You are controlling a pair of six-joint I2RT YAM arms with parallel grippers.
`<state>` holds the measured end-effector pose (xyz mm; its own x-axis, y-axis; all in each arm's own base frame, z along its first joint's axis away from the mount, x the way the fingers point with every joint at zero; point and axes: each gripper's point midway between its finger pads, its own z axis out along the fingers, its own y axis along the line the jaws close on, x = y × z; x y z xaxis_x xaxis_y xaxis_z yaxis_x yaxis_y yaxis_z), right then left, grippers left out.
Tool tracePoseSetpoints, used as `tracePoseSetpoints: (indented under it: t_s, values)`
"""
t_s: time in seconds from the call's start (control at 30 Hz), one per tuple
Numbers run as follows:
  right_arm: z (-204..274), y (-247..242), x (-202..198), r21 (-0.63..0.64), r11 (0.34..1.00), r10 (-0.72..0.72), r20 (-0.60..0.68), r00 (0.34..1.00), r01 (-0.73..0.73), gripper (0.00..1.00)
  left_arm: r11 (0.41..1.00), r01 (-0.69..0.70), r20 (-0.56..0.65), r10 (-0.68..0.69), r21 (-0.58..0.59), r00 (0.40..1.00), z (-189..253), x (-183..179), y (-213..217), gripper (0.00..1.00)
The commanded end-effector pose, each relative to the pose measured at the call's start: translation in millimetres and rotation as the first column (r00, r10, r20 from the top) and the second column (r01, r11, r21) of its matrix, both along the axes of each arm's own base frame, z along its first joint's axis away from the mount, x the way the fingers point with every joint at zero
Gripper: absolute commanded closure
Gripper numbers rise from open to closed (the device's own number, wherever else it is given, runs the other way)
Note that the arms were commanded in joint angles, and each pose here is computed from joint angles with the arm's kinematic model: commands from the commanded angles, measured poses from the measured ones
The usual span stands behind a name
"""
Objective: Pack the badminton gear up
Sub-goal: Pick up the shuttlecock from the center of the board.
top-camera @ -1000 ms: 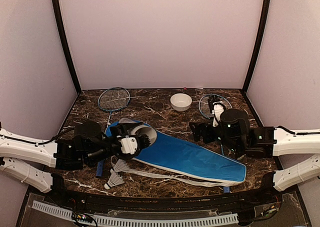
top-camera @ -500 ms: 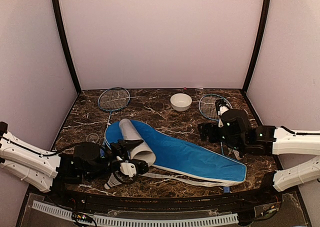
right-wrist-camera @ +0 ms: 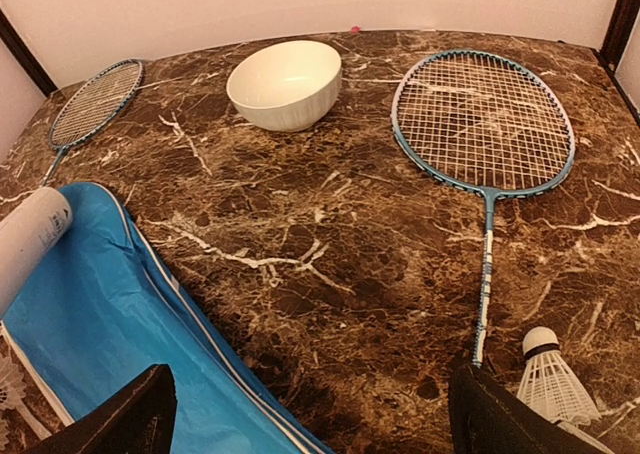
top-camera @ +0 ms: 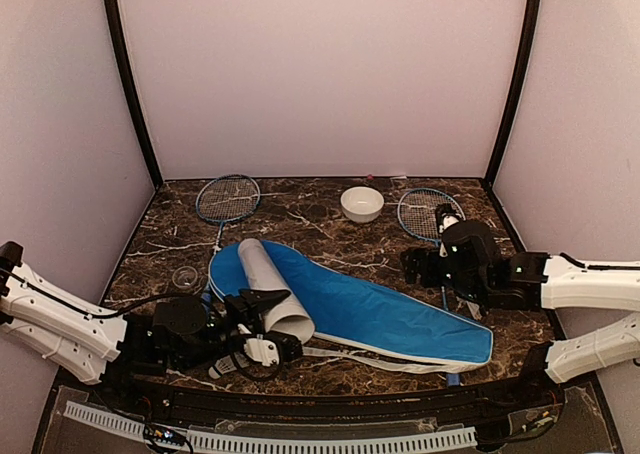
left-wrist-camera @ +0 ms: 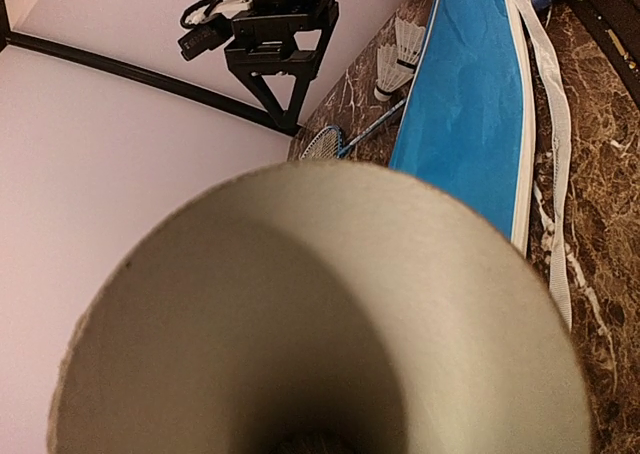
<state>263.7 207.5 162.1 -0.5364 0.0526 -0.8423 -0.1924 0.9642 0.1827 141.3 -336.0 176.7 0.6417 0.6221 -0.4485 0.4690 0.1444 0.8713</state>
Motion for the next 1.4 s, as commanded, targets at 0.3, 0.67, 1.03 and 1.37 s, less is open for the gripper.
tracePoseSetpoints:
  t_s: [0.3,0.67,1.03,1.37]
  values:
    - [-37.0,-87.9,14.5,-0.024,0.962,-0.272,-0.179,0.945,0.272,0.09,0.979,-0.186,-0.234,0.162,-0.080,0.959,17.0,39.3,-1.8,0.55]
    - [-42.5,-122.7,19.7,0.002,0.951,-0.297,-0.264,0.918,0.308,0.17,0.955,-0.274,-0.291,0.231,-0.116,0.929,41.3,68.3,6.6,0.55]
    - [-57.7,-153.5,-11.1,0.012,0.875,-0.455,-0.318,0.832,0.484,0.18,0.948,-0.296,-0.282,0.254,-0.117,0.925,48.2,70.3,13.4,0.55]
    - [-72.2,-165.1,-31.1,0.089,0.815,-0.512,-0.350,0.784,0.572,0.21,0.944,-0.307,-0.273,0.265,-0.120,0.925,50.0,70.8,16.4,0.55]
